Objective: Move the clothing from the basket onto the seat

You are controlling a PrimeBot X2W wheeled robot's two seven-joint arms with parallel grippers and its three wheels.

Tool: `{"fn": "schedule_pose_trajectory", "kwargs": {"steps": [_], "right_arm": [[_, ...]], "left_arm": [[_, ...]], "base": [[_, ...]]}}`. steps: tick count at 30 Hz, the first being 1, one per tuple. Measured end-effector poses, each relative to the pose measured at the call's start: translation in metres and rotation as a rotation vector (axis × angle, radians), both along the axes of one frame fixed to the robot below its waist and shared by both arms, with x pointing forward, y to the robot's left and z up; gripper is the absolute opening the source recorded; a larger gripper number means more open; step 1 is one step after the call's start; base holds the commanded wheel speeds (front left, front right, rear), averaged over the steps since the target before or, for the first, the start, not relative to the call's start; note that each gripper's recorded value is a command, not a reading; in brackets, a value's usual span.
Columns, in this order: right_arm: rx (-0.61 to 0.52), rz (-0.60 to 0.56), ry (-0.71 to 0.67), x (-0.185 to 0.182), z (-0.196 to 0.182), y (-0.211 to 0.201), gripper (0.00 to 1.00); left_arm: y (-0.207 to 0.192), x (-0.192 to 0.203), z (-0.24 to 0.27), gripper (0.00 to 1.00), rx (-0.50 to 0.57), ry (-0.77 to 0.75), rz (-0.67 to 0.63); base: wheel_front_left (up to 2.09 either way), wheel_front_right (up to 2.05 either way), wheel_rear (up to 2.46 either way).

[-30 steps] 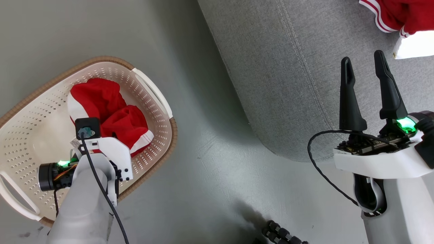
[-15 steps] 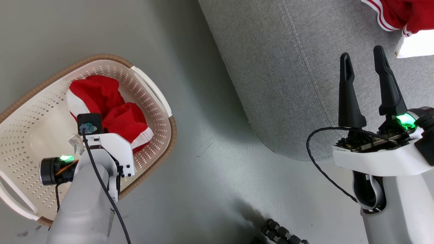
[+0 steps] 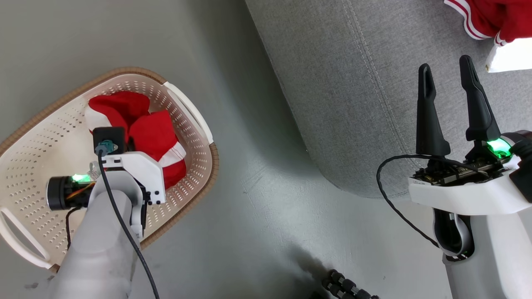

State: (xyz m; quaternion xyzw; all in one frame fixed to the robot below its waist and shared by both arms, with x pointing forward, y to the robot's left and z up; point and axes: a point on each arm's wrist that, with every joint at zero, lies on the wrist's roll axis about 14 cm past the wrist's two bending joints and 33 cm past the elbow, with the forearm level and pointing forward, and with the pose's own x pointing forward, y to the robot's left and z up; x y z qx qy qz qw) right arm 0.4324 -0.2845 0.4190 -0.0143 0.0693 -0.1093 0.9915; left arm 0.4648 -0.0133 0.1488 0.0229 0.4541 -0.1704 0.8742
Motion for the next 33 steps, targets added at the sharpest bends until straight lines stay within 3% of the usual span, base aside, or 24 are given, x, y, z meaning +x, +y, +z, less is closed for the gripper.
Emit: {"fn": "schedule_pose_trajectory", "kwargs": {"steps": [18, 33], "right_arm": [[-0.017, 0.05, -0.073, 0.019, 0.02, 0.011, 1.0], [-0.05, 0.121, -0.132, 0.028, 0.043, 0.032, 1.0]], "left_arm": [[0.01, 0.046, 0.05, 0.0, -0.089, -0.237, 0.043], [0.016, 0.082, 0.132, 0.0, -0.181, -0.469, 0.08]], "base": [[0.0, 0.0, 0.0], [0.0, 0.0, 0.0]]}}
